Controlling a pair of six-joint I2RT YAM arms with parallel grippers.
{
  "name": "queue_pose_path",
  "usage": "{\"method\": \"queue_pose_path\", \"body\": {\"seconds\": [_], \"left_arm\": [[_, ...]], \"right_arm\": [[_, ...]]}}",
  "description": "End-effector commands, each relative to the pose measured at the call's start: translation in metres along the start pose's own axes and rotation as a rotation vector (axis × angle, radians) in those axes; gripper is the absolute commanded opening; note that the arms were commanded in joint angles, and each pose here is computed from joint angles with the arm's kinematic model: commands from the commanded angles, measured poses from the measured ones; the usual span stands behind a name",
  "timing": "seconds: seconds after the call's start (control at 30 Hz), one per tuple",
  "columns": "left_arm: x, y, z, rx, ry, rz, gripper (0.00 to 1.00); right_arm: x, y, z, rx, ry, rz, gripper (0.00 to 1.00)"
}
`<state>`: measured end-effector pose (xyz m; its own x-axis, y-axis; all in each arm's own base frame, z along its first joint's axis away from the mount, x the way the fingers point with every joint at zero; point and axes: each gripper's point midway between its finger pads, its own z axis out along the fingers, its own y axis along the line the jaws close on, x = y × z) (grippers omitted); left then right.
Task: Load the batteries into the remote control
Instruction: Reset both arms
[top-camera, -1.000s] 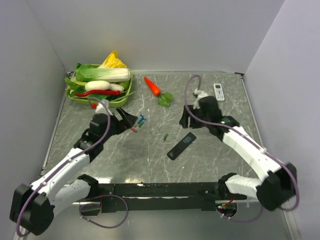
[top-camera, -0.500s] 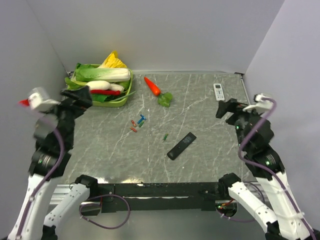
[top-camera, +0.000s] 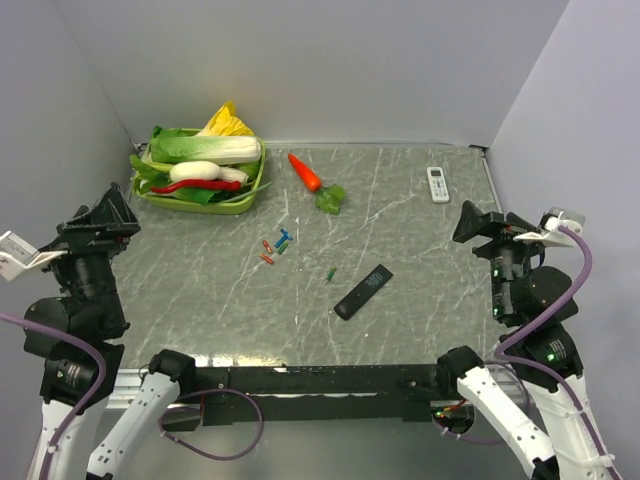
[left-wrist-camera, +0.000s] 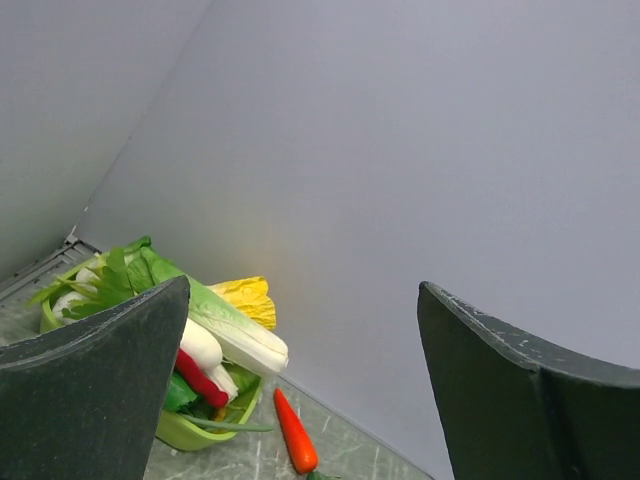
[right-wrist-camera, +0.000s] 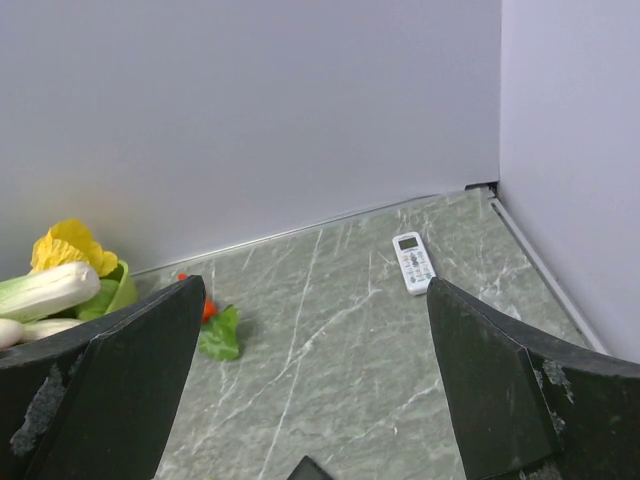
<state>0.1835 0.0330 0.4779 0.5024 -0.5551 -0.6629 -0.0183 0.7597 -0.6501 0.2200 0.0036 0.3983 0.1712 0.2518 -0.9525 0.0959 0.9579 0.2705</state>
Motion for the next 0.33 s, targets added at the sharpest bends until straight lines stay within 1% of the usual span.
{"method": "queue_pose_path", "body": {"seconds": [0.0, 0.17, 0.3], "left_arm": [[0.012, 0.002, 0.011, -0.028, 0.009, 0.023, 0.99], [0.029, -0.003, 0.02, -0.019, 0.056, 0.042, 0.99], [0.037, -0.002, 0.022, -0.02, 0.081, 0.05, 1.0]], "right_arm": [[-0.009, -0.002, -0.001, 0.01, -0.052, 0.033, 1.0], [-0.011, -0.002, -0.004, -0.013, -0.105, 0.064, 1.0], [0.0, -0.004, -0.002, 0.01, -0.063, 0.057, 1.0]]}}
